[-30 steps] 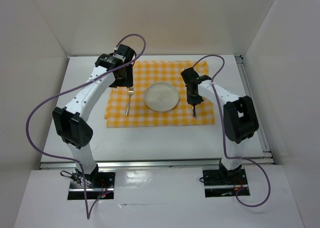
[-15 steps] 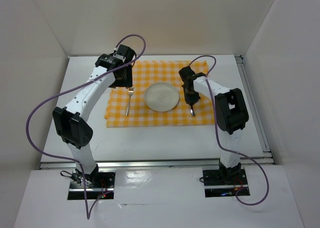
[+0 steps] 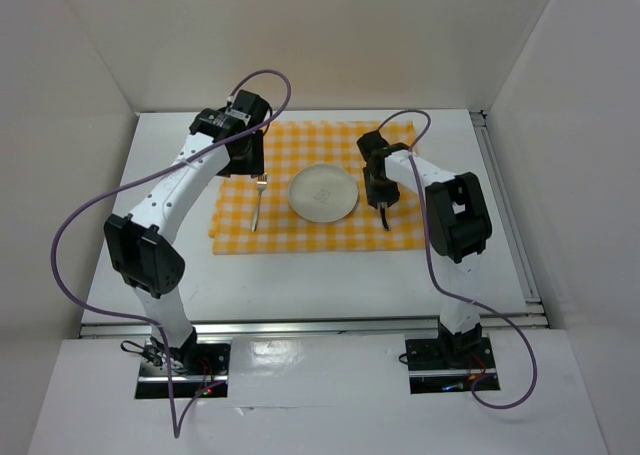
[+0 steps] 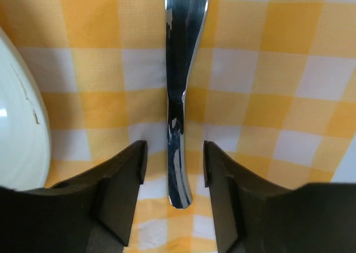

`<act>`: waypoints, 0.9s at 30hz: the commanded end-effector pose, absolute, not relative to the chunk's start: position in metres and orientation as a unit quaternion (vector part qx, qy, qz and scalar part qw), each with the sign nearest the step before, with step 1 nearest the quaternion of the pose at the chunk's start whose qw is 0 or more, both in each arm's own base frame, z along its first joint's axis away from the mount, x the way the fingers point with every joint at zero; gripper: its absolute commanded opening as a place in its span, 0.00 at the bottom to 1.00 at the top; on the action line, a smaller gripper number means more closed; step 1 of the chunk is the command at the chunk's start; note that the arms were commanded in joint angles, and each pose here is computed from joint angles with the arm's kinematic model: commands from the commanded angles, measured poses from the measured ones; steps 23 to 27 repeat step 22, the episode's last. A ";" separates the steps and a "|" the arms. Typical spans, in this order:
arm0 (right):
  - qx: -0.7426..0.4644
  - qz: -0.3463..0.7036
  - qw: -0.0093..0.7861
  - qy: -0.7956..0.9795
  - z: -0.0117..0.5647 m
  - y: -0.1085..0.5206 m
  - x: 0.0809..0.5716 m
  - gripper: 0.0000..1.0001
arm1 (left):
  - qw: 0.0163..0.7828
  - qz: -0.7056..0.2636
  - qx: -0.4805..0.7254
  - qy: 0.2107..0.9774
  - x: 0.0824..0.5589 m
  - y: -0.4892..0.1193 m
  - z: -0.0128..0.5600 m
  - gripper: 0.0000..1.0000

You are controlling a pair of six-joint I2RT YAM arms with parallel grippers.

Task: Set the dinner table for one person

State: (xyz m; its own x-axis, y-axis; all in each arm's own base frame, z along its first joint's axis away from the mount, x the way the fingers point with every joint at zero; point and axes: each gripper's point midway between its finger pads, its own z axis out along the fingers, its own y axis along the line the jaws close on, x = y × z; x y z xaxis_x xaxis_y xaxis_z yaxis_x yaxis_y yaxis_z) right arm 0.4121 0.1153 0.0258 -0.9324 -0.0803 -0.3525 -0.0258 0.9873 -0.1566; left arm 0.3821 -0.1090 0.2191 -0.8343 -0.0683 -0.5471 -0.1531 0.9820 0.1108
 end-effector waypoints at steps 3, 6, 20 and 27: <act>0.005 -0.055 0.263 0.963 0.099 0.118 0.434 0.76 | 0.309 0.066 -0.077 0.946 0.375 -0.105 0.242 0.68; 0.024 -0.034 0.309 0.950 0.151 0.117 0.430 1.00 | 0.314 0.063 -0.082 0.944 0.374 -0.105 0.245 0.67; 0.192 0.000 0.408 0.893 0.239 0.056 0.337 1.00 | 0.436 -0.096 -0.090 0.890 0.358 -0.130 0.309 0.67; 0.194 0.000 0.415 0.889 0.243 0.053 0.333 1.00 | 0.438 -0.111 -0.084 0.888 0.354 -0.134 0.309 0.67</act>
